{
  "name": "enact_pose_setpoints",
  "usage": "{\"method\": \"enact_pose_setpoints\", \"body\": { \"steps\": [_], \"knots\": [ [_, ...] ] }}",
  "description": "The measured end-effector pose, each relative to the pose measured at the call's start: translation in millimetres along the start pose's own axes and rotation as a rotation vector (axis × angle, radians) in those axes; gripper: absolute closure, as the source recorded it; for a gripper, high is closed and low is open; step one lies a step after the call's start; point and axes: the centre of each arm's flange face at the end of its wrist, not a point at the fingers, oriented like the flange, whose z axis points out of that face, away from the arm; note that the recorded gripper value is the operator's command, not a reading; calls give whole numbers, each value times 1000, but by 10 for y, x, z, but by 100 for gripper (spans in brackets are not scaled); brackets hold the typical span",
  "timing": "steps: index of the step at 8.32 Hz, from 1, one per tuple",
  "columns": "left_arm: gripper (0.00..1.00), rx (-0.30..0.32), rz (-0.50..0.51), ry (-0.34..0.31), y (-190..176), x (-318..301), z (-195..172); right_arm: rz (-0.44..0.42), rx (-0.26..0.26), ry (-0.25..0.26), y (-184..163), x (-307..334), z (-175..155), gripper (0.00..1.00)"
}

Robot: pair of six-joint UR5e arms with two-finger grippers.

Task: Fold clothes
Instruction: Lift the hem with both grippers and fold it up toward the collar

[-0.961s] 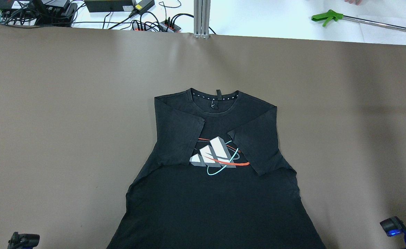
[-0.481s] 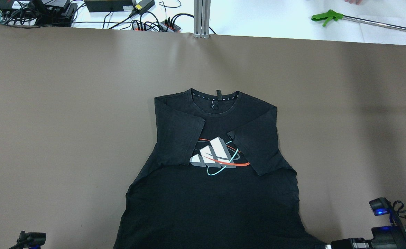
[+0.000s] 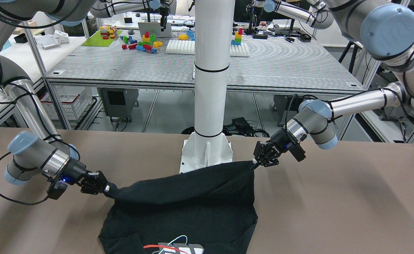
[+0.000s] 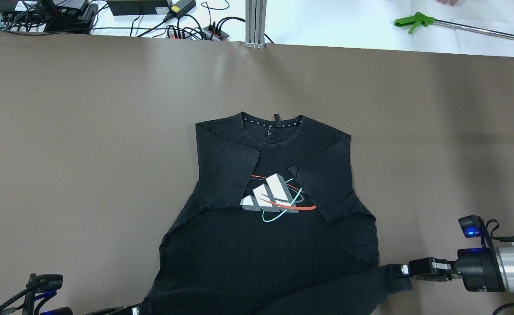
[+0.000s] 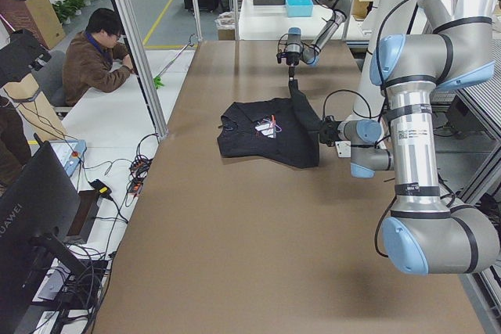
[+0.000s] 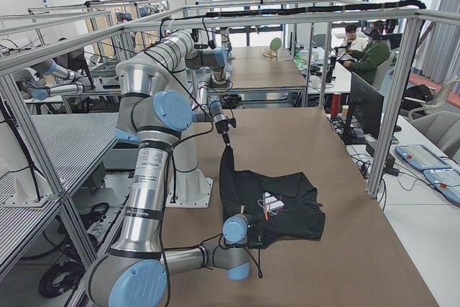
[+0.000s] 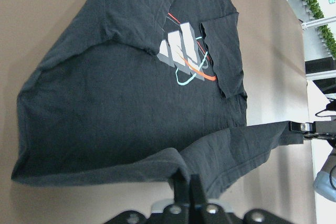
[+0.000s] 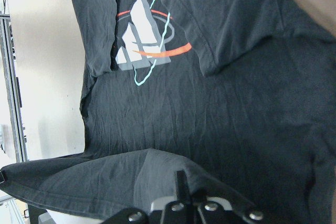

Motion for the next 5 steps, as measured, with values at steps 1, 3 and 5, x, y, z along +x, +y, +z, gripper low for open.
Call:
{"method": "enact_pose_setpoints", "body": {
  "steps": [1, 3, 5],
  "knots": [
    [100, 31, 3, -15, -190, 3, 185, -18, 34, 0, -215, 5, 110, 100],
    [100, 91, 6, -38, -603, -35, 596, -79, 93, 4, -501, -31, 79, 100],
    [100, 113, 1, -69, -1083, -134, 762, -110, 159, 13, -732, -62, -114, 100]
  ]
}}
